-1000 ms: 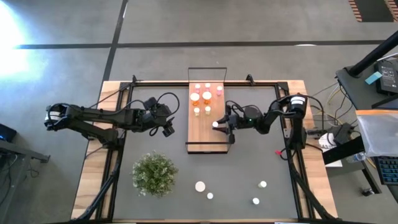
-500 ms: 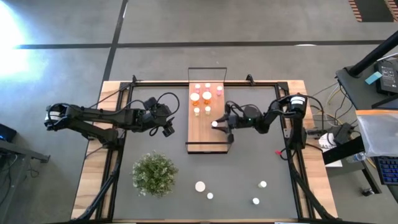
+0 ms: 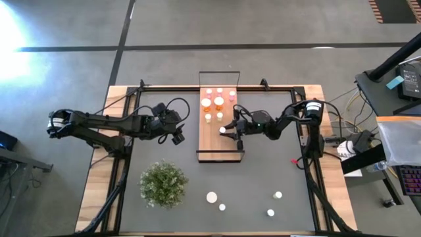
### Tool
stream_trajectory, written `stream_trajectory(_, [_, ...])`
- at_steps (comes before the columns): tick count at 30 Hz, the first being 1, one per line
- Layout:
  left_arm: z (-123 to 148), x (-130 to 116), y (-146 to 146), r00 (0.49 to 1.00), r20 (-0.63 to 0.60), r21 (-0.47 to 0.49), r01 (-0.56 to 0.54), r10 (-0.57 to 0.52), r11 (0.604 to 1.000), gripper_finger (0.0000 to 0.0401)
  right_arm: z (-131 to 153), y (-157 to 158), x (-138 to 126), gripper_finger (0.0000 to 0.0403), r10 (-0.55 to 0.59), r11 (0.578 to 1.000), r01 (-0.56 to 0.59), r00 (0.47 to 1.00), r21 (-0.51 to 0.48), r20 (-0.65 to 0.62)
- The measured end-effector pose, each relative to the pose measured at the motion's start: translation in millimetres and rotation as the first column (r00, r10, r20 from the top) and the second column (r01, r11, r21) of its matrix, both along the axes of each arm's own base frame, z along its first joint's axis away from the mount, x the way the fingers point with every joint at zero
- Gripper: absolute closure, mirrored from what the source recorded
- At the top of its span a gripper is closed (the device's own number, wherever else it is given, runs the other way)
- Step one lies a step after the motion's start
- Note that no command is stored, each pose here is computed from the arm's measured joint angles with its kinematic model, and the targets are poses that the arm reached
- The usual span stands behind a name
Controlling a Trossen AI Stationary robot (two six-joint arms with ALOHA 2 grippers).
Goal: Pick and place medicine bottles onto shelf by color
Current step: Put the top right blue pill bottle on the shelf
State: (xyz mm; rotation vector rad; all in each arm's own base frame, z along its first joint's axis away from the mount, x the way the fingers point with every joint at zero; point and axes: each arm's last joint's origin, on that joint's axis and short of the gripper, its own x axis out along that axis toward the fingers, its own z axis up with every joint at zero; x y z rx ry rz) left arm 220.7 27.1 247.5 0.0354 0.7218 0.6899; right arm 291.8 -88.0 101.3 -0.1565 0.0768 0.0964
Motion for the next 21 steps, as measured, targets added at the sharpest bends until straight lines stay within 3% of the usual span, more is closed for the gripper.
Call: stream_trajectory(21, [0.0,0.0,0.0,1.000,0.000,0.000,0.000,0.000,1.000,0.0182,-6.2,-4.6,13.2,0.0307,-0.001,0.998,0.010,0.991,0.067,-0.132])
